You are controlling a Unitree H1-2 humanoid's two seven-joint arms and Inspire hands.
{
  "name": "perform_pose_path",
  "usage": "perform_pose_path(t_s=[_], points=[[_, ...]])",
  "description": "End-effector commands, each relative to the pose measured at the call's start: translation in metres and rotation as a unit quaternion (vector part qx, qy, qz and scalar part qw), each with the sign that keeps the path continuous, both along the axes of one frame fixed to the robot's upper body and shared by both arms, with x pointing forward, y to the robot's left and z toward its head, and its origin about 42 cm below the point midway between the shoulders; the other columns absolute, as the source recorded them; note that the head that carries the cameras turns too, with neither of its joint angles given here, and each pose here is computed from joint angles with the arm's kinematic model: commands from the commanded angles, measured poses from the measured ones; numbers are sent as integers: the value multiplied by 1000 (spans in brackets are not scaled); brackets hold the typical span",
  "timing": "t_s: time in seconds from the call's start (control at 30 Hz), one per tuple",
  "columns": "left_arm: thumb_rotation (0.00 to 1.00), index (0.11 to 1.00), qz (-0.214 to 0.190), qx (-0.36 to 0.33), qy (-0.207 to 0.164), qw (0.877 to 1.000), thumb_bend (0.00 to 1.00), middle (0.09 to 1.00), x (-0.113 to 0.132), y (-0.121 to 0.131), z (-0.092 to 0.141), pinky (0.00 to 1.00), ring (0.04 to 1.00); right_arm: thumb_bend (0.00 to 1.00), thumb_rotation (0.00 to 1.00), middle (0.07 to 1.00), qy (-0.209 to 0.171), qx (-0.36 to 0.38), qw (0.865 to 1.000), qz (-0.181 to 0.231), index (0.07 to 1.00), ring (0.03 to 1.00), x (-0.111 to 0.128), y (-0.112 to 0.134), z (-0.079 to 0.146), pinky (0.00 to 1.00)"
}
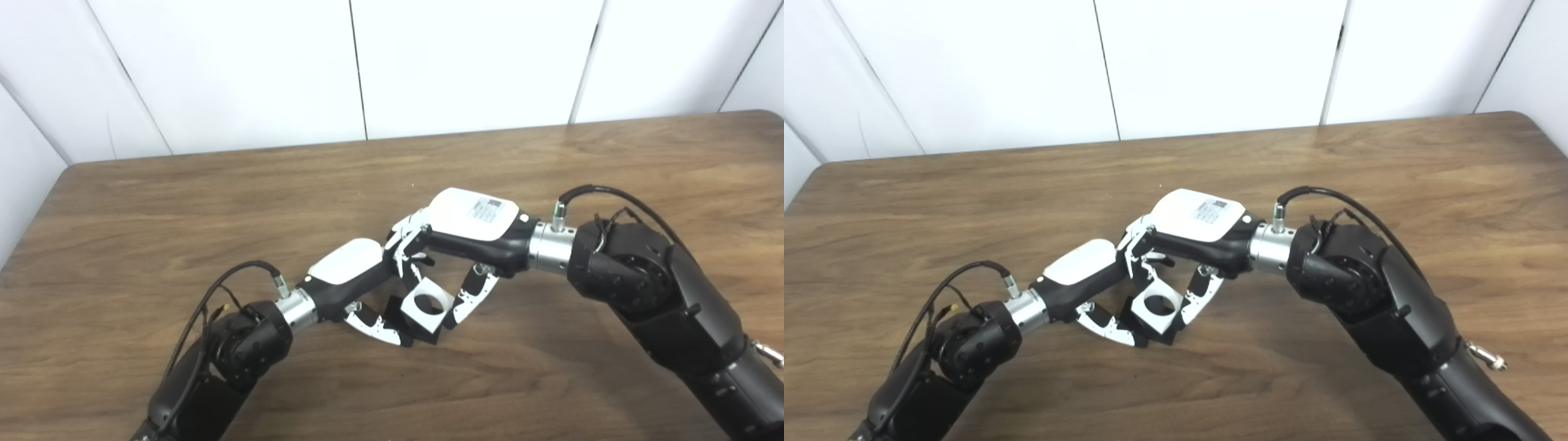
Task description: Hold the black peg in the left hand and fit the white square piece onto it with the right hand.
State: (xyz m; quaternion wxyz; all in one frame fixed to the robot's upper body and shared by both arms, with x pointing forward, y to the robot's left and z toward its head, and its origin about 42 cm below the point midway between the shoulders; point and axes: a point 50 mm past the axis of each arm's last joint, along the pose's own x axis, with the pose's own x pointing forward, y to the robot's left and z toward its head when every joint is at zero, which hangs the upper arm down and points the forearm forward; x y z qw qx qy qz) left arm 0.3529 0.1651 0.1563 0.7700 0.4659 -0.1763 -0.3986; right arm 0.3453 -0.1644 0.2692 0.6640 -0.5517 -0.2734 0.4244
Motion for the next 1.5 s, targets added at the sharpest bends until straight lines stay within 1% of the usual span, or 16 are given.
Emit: perform_pose_path(t_s=[0.0, 0.43, 0.57, 0.8, 1.2, 1.37, 1.47], points=[[79, 492, 5, 62, 20, 998, 520, 885, -6, 1, -20, 885, 924, 515, 136, 779, -22, 11, 1000, 11, 484, 827, 2, 5, 8, 789], [80, 492, -1, 62, 12, 998, 521, 877, -10, -4, -22, 855, 910, 514, 135, 780, -11, 12, 1000, 5, 484, 818, 8, 5, -6, 785], [80, 492, 2, 64, 18, 998, 520, 874, -10, -6, -22, 863, 914, 514, 135, 781, -10, 14, 1000, 6, 484, 819, 9, 8, -7, 788], [82, 493, 4, 70, 25, 997, 520, 888, -10, -9, -19, 886, 924, 513, 136, 785, -8, 16, 1000, 12, 485, 824, 8, 14, -6, 793], [79, 494, 5, 71, 22, 997, 521, 890, -7, -6, -19, 870, 920, 514, 135, 785, -8, 6, 999, 30, 485, 827, 2, 23, -2, 795], [80, 494, 5, 71, 25, 997, 520, 876, -6, -5, -18, 880, 921, 514, 145, 805, 3, -13, 1000, 19, 492, 841, 2, 18, 0, 815], [79, 494, 5, 66, 30, 997, 521, 895, -6, -4, -18, 897, 927, 515, 154, 832, 10, -25, 1000, 10, 498, 856, 2, 16, 2, 838]])
